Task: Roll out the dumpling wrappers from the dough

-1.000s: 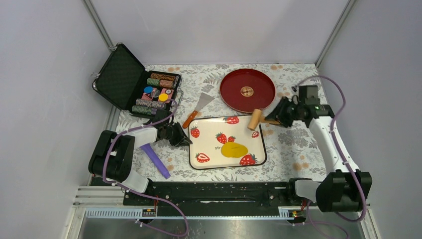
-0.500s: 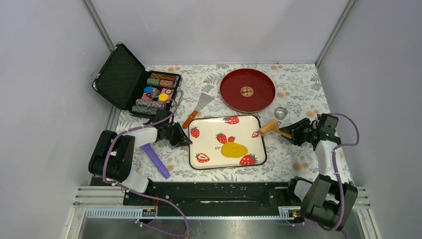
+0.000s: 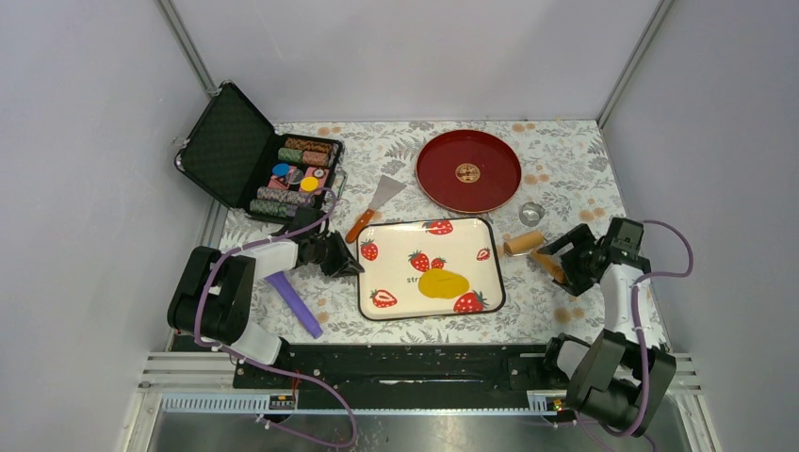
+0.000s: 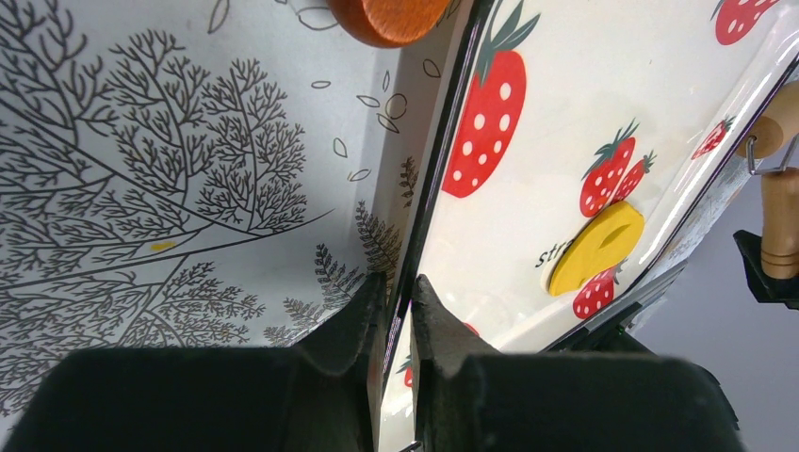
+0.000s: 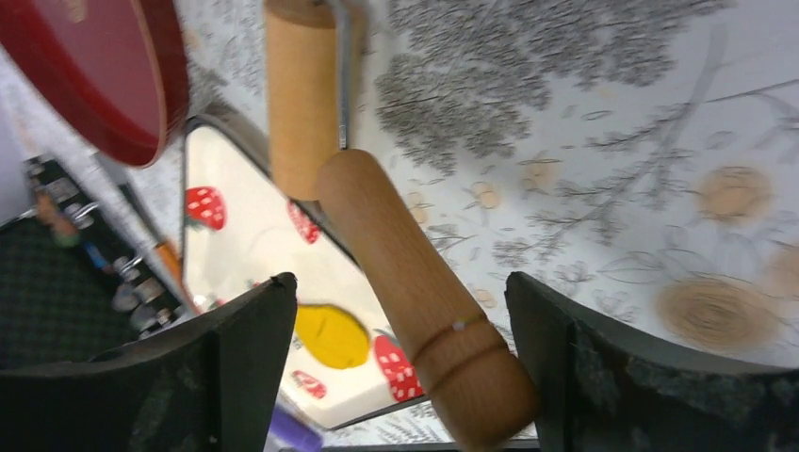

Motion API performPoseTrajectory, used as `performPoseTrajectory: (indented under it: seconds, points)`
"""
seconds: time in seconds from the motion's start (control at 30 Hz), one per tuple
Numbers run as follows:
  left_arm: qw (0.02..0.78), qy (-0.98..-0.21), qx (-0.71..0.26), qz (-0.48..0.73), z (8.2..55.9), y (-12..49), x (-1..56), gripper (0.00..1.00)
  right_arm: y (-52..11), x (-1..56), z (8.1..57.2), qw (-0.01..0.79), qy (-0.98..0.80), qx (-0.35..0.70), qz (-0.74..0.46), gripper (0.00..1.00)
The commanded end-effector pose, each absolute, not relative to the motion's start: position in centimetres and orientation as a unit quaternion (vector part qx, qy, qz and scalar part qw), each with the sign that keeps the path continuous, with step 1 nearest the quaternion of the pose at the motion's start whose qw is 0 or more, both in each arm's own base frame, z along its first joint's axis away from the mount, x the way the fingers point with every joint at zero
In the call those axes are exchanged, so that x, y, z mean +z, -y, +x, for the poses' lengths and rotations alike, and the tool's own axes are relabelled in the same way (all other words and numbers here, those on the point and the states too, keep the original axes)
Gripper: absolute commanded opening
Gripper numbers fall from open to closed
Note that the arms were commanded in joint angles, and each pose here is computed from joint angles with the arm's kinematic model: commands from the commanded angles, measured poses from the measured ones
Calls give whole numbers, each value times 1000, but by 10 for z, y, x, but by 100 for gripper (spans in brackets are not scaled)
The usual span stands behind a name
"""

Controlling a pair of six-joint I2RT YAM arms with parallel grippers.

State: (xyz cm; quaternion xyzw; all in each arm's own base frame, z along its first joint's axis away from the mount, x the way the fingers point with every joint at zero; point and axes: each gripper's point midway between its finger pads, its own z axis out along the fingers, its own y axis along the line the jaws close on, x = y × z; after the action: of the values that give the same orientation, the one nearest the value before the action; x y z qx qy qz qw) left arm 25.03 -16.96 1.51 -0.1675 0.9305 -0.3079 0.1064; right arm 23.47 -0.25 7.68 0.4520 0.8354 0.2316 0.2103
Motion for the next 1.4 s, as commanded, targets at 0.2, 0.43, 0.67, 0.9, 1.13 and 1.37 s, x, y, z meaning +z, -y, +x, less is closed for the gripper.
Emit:
performPoseTrajectory:
  seconds: [0.2, 0.43, 0.67, 0.9, 1.13, 1.37]
  points:
    - [69, -959, -188, -200, 220, 130, -30, 0, 82, 95, 205, 237, -851, -13, 469, 94]
    - [69, -959, -189, -200, 220, 130, -31, 0, 63, 113, 244, 255, -865, 79, 424, 99]
    - [69, -959, -190, -200, 220, 131, -30, 0, 41, 107, 296, 215, -870, 163, 412, 88]
    - [69, -959, -189, -200, 220, 130, -31, 0, 42, 106, 357, 176, -887, 166, 394, 76]
    - [68, -959, -189, -200, 220, 131, -31, 0, 40, 75, 383, 113, -902, 143, 390, 67]
    - [68, -959, -189, -199, 220, 131, -31, 0, 27, 45, 380, 72, -918, 124, 370, 58]
